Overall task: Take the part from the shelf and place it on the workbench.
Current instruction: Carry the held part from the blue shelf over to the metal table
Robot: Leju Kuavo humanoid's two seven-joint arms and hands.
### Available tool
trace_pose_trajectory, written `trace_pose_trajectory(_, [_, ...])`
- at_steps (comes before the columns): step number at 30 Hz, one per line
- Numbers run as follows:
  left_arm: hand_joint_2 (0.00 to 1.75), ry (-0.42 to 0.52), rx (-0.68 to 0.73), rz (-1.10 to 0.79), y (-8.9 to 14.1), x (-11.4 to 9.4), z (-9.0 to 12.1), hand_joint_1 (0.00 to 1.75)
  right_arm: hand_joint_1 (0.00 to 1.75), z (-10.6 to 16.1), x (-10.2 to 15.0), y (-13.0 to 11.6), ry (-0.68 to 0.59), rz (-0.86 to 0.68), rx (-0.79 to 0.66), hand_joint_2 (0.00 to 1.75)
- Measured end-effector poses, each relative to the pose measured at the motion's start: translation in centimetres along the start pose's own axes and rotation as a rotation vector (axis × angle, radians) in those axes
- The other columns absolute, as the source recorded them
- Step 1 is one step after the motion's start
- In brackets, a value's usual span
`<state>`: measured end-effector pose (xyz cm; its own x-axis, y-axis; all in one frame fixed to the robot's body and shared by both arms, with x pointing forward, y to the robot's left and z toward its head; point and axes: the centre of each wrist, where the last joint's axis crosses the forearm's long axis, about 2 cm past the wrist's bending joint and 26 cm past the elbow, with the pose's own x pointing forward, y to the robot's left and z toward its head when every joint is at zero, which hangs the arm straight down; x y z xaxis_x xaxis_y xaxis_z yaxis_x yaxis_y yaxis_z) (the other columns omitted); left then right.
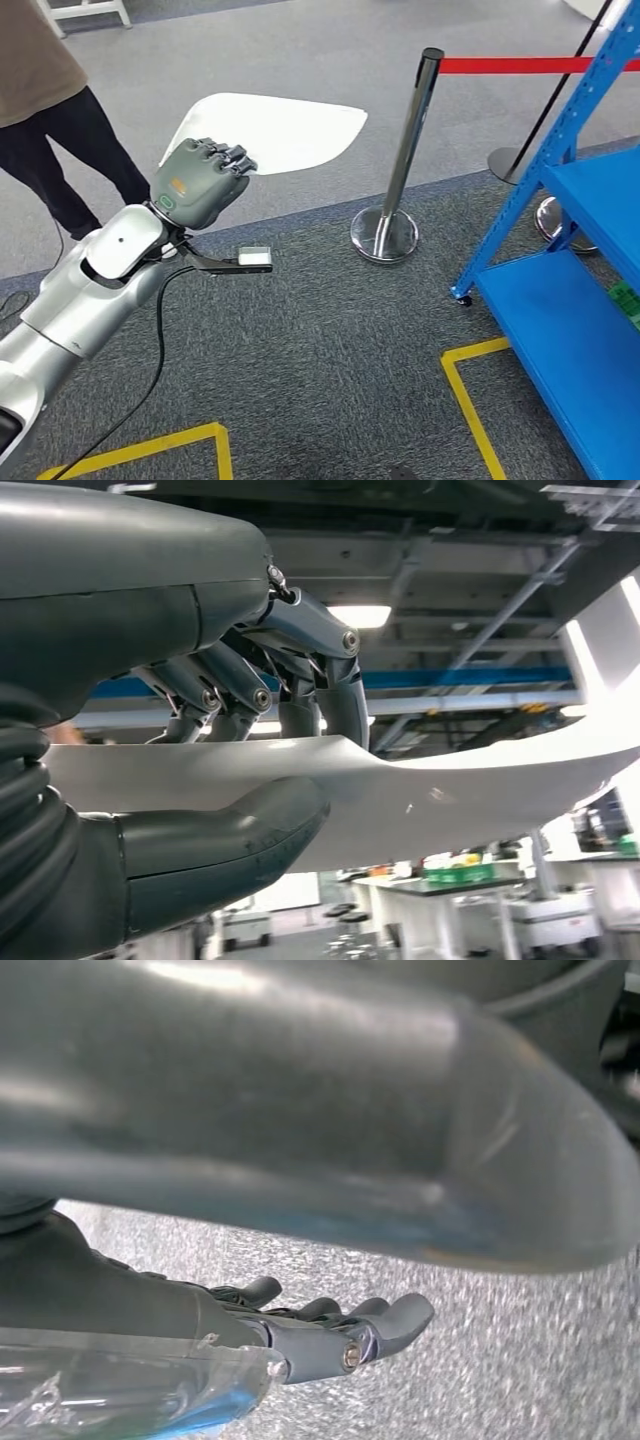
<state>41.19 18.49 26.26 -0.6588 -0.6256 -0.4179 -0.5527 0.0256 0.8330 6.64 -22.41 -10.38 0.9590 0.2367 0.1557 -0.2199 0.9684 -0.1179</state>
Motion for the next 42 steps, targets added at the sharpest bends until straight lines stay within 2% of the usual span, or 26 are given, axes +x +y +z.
trace_pose_trajectory(23, [1.75,-0.004,-0.026,-0.013,-0.29,-0.05,0.44,1.75,0.00,0.01,-0.08,0.08,-0.003,0.028,0.003,0.00])
trace_pose_trajectory(33, [1.75,-0.002,-0.018,-0.023,0.15,-0.46,0.05,1.75,0.00,0.00,0.22,-0.03,-0.009,0.030,0.001,0.00])
trace_pose_trajectory(42, [1.75,-0.017,-0.019,-0.019,0.06,0.07,-0.14,1.75,0.00,0.00,0.07,-0.01,-0.006,0.029,0.002,0.00])
